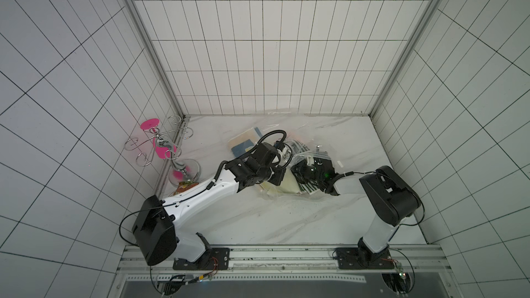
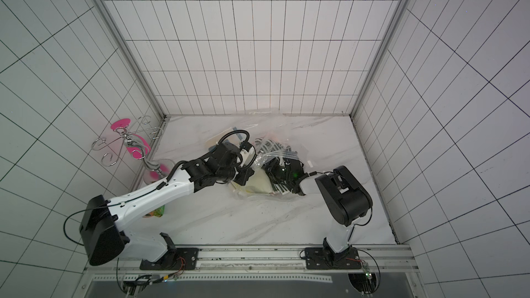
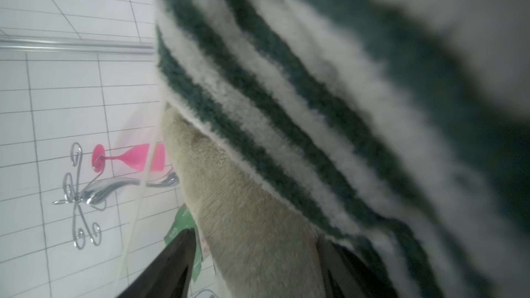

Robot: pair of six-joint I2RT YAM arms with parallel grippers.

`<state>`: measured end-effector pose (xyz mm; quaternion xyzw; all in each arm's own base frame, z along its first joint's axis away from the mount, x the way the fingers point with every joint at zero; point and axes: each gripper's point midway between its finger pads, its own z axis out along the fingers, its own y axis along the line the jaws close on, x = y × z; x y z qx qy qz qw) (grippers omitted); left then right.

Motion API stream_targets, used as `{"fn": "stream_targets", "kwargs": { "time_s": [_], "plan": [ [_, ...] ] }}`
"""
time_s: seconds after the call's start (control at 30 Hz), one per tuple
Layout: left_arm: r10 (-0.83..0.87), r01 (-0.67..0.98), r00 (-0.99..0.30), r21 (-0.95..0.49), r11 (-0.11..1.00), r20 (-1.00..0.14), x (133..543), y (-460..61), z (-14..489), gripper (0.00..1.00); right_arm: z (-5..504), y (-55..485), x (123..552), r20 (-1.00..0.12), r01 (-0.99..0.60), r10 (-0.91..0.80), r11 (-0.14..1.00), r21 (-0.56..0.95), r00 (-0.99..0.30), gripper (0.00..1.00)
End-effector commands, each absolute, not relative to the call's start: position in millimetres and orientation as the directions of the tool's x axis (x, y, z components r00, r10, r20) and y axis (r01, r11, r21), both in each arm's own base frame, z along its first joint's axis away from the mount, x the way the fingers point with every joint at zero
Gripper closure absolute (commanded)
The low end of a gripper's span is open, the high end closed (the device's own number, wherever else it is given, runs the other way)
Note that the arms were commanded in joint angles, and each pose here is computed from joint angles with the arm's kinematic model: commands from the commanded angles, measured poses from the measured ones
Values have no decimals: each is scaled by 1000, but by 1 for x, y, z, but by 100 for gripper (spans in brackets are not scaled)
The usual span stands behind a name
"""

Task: Place the folded towel into the vacuum bag
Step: Place the towel in the vacuum bag.

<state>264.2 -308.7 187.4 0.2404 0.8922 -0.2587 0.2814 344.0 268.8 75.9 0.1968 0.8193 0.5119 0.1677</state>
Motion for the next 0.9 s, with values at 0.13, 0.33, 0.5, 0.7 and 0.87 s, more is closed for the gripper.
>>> {"fn": "stream_targets", "kwargs": {
  "time_s": [0.13,0.33,0.5,0.7,0.87],
  "plan": [
    [281,628,-699,-376,681,-658,261,-331,210,100,124,262,368,-181,61,531,406,912,-828,26],
    [247,596,-684,-331,732,-687,270,-313,215,100,188,256,359,-269,-45,551,385,922,-790,24],
    [186,572,-676,-349,742,-713,285,-309,224,100,195,250,339,-244,-27,554,370,929,-796,24],
    [161,620,-671,-429,657,-724,283,-334,240,100,130,275,316,-134,88,480,411,907,-867,24],
    [162,627,-685,-460,629,-710,281,-345,239,100,87,265,323,-290,72,476,608,791,-830,25]
  ]
}}
